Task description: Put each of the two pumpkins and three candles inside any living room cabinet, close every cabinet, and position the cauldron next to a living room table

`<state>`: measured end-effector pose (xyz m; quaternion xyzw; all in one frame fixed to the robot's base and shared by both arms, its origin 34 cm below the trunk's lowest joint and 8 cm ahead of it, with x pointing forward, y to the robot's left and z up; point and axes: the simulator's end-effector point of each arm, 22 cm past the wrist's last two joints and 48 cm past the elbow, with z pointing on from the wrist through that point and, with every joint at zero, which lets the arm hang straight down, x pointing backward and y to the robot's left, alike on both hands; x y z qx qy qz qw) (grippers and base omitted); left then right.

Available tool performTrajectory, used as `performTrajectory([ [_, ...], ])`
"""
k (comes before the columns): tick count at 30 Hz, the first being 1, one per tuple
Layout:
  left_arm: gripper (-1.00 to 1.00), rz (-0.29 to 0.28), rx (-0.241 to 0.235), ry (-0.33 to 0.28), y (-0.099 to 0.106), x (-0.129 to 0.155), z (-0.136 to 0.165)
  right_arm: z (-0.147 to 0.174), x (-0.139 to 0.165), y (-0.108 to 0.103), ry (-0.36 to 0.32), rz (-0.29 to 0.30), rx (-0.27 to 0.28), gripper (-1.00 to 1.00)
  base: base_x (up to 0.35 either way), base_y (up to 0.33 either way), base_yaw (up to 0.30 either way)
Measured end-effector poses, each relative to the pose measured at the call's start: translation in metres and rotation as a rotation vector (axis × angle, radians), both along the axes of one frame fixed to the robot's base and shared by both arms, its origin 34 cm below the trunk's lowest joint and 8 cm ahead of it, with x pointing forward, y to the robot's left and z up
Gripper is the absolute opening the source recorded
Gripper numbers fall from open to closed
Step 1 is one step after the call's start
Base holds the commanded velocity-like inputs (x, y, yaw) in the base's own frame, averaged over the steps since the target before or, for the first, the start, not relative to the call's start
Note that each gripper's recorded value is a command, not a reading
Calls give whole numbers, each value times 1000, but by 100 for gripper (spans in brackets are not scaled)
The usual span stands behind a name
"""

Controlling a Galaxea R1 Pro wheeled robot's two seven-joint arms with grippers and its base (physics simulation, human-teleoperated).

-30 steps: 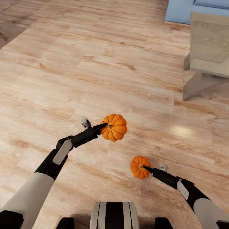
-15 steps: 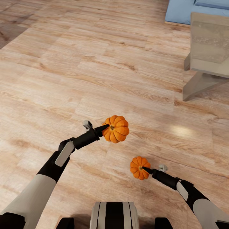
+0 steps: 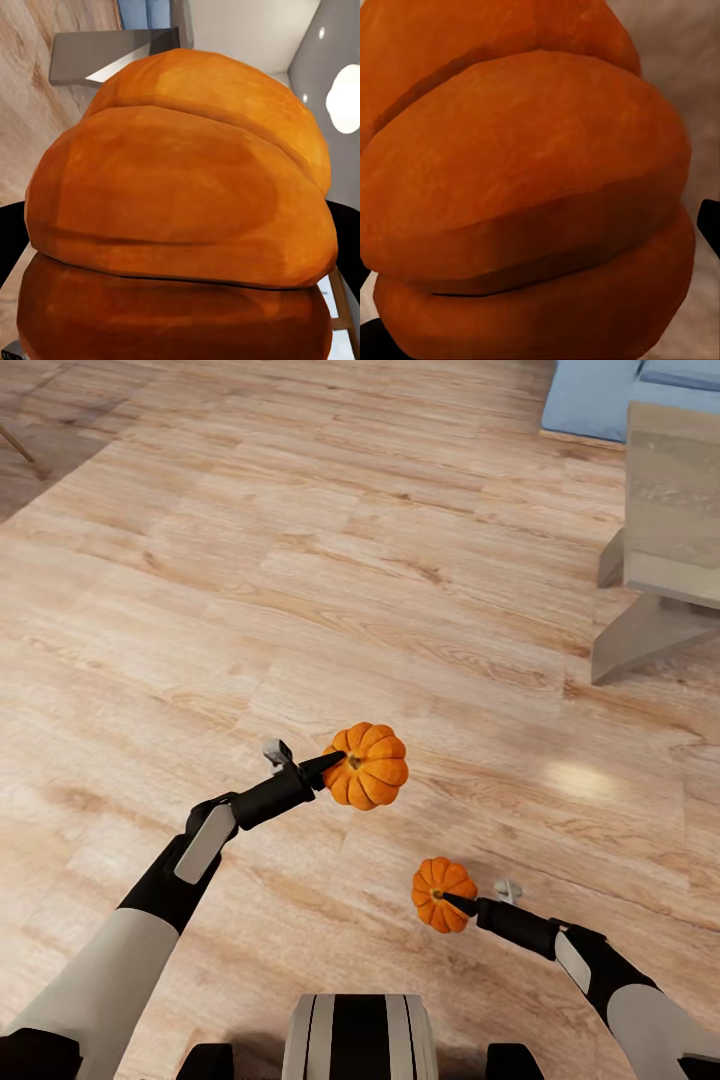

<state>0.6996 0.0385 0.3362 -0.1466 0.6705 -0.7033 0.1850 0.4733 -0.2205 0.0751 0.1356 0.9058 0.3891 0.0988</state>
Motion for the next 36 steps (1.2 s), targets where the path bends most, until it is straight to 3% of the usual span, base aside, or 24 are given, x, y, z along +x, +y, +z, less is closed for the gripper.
performTrajectory([
  [1,-100,0,0,1,0,0,0,0,3,-1,-9,2,-4,-100,0,0,11],
  [15,-100,0,1,1,0,0,-1,1,14,-9,-33,3,-30,-100,0,0,1],
  [20,-100,1,1,0,1,0,0,23,17,-17,-64,12,62,-100,0,0,0],
  [29,-100,2,0,1,1,0,0,34,19,-31,-77,12,91,-100,0,0,0],
  [36,-100,1,1,1,0,0,0,46,16,-41,-39,1,147,-100,0,0,0],
])
